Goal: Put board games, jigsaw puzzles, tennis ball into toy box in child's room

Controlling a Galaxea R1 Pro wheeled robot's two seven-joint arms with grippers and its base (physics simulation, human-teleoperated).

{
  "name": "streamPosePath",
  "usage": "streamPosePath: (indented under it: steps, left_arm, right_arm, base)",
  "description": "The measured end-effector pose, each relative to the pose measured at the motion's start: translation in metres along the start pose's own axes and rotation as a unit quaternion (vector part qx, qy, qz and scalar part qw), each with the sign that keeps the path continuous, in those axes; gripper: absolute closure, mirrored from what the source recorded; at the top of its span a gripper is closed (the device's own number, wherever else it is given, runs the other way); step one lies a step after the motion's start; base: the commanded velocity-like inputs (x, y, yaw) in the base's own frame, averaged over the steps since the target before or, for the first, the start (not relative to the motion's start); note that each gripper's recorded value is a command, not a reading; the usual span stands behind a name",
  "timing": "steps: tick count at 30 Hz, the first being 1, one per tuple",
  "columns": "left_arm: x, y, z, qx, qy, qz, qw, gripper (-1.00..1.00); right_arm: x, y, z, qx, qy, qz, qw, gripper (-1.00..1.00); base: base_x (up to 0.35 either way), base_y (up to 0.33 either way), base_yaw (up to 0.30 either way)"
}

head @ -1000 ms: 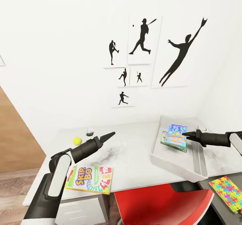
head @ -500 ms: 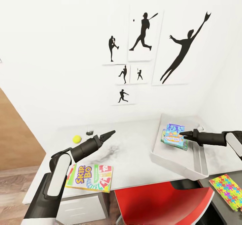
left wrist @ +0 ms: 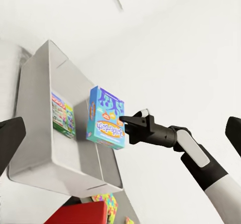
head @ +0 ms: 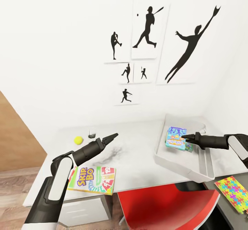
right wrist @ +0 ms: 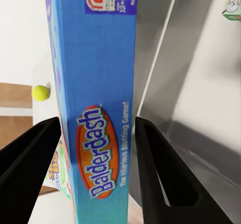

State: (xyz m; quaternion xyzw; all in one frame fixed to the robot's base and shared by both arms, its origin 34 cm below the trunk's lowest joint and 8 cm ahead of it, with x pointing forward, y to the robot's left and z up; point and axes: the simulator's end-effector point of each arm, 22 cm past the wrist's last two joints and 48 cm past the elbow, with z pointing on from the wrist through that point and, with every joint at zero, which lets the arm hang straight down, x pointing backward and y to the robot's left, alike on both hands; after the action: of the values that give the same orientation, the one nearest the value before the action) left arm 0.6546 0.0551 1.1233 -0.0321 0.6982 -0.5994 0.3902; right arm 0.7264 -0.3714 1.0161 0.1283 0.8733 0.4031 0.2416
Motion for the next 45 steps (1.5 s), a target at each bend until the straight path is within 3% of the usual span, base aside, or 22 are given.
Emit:
streamPosePath:
  steps: [45]
  left_arm:
    - [0.016,0.041,0.004,-0.026,0.011,-0.030,0.9992,-1.00]
  right_arm:
    - [0.016,-0.035,0.026,0.016,0.024,0.024,0.9993,1.00]
  base:
    - [0.000,0.000,0.000]
